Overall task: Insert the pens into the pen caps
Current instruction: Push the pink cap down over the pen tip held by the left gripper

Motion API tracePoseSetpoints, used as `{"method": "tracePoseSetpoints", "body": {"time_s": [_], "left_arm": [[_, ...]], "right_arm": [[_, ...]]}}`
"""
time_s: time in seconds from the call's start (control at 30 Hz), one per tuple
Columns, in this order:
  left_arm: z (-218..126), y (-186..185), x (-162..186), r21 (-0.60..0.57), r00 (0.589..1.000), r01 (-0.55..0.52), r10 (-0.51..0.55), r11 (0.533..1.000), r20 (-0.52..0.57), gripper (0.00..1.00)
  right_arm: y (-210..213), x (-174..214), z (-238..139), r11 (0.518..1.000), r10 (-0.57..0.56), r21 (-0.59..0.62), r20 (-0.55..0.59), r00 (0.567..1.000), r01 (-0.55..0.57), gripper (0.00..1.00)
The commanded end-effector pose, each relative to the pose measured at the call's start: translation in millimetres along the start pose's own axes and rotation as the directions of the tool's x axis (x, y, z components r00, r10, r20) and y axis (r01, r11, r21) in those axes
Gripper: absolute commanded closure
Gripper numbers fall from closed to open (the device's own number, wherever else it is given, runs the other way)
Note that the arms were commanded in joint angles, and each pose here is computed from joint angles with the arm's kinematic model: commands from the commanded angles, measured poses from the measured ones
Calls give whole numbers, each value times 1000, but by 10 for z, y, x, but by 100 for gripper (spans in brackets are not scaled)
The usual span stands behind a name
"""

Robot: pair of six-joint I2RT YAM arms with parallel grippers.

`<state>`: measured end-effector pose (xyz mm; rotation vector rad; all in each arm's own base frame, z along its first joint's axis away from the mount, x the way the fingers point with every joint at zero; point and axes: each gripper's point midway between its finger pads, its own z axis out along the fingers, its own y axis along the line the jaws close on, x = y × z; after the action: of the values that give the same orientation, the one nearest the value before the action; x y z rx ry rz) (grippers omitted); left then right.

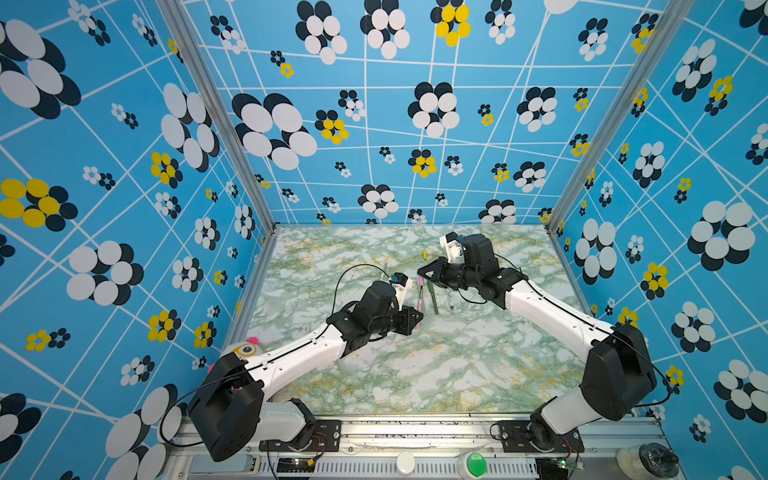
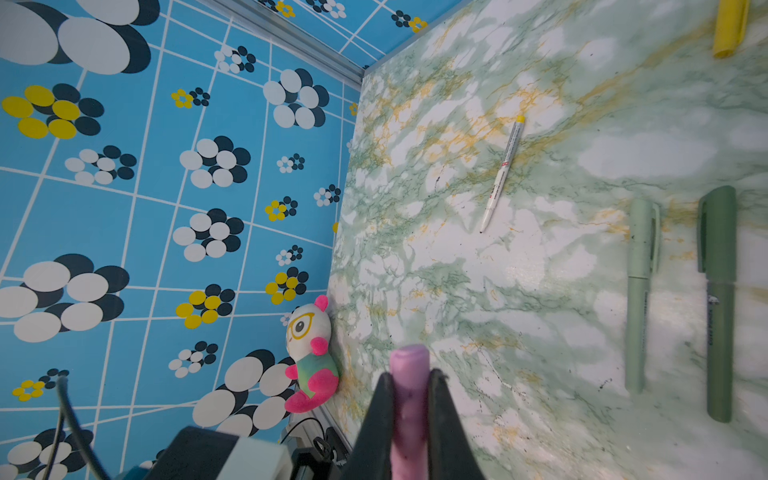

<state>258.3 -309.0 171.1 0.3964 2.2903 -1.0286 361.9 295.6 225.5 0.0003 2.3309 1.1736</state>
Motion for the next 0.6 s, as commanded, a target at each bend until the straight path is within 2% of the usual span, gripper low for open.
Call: {"method": "tracePoseSetpoints", "body": {"time_s": [0.0,0.57], "left_arm": [[-65,-102,-120,19,999,-11,10,1000,46,100],[-114,-143,-196,28,997,-13,11,1000,81,100]], "right_arm": [[20,48,-92,999,-44,17,7,999,44,100],[166,183,-130,994,-103,-29,27,994,104,100]]}}
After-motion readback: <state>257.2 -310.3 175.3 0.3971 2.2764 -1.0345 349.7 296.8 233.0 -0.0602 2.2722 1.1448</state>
